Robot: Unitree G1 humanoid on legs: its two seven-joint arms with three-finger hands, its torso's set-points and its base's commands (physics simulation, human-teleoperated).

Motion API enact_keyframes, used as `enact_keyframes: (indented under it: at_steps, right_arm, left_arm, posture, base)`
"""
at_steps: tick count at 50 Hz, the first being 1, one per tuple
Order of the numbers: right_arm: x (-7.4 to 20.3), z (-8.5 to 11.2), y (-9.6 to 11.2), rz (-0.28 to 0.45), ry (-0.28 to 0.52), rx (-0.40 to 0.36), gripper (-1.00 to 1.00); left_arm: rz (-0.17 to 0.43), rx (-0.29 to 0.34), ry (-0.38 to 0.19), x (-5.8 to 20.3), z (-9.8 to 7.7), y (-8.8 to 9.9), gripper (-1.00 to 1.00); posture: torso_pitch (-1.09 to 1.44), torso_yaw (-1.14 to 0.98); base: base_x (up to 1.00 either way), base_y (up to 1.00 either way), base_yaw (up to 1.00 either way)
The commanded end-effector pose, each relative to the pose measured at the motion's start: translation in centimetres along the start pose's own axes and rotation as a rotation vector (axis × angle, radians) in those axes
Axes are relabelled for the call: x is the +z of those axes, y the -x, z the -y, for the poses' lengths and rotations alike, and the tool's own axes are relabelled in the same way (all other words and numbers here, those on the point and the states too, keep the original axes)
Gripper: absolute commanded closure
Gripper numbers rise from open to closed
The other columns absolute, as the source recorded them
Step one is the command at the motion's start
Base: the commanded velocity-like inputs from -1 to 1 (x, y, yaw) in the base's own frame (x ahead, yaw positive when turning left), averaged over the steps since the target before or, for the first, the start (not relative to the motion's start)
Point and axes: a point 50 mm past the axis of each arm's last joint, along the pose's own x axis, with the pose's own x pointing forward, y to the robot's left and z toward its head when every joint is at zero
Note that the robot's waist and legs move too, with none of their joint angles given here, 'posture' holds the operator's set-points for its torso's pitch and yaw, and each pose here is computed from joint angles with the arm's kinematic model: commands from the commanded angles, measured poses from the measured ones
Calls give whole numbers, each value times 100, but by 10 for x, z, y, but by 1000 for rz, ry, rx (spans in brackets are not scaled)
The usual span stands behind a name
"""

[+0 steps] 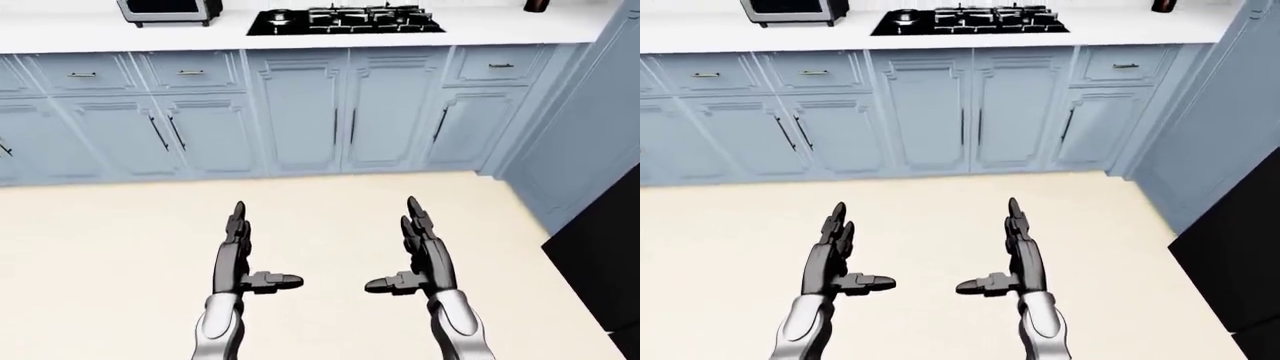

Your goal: Navigate to the hood.

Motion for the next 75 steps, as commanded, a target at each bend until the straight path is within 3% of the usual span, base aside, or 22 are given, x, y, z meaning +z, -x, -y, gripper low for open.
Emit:
enact_keyframes:
  at_steps: [1, 75]
  right_arm:
    - [17, 2, -4, 95, 12, -5, -100]
    - [17, 2, -5, 92, 11, -8, -100]
  left_arm:
    - [94, -20, 2, 18, 4, -4, -100]
    - [94, -20, 2, 18, 4, -4, -100]
  posture:
    - [0, 0]
    - [0, 0]
  base:
    - [24, 0, 0]
    - [17, 0, 0]
